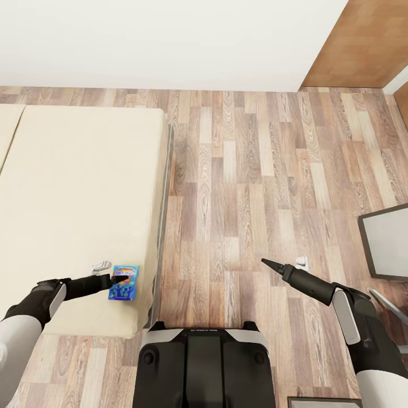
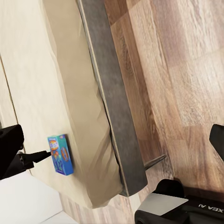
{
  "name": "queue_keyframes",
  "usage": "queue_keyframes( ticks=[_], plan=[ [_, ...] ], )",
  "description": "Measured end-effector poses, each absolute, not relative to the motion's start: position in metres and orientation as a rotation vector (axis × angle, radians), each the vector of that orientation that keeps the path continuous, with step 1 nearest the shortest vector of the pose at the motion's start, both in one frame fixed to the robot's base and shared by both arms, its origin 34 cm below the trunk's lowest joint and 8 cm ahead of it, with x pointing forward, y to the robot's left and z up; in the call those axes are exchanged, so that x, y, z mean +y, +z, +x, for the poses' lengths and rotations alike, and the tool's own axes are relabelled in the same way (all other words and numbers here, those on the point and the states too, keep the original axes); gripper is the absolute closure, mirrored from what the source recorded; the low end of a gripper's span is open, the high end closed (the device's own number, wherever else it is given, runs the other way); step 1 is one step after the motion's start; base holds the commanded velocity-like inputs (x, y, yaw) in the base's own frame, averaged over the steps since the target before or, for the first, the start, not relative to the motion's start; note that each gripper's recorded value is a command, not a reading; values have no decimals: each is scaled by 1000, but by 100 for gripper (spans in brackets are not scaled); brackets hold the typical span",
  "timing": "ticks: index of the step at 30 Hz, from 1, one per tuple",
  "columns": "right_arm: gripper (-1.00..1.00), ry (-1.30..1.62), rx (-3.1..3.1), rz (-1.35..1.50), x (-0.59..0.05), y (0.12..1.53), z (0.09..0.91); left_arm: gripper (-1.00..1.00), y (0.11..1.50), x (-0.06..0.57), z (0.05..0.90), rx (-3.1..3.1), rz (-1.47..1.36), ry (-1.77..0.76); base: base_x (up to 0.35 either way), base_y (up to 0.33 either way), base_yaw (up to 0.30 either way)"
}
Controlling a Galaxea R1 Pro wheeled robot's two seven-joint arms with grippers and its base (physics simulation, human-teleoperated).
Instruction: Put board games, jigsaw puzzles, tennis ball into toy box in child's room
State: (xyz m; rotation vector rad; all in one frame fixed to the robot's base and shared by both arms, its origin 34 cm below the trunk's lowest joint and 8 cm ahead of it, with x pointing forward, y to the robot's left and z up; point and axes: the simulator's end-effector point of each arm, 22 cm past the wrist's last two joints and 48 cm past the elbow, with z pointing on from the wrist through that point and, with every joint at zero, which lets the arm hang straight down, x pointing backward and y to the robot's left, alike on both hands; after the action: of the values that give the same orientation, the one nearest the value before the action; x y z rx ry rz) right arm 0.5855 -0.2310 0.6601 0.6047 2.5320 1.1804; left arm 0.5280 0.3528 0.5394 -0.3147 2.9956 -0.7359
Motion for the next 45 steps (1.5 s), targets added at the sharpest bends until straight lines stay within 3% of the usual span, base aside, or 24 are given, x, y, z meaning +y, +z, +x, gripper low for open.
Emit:
queue_keyframes(
  ticks=[45],
  plan=[
    [-100, 1182, 2533, 606, -230, 660, 585, -100, 538, 335, 528, 2985, -313, -783, 0, 0, 0]
  ],
)
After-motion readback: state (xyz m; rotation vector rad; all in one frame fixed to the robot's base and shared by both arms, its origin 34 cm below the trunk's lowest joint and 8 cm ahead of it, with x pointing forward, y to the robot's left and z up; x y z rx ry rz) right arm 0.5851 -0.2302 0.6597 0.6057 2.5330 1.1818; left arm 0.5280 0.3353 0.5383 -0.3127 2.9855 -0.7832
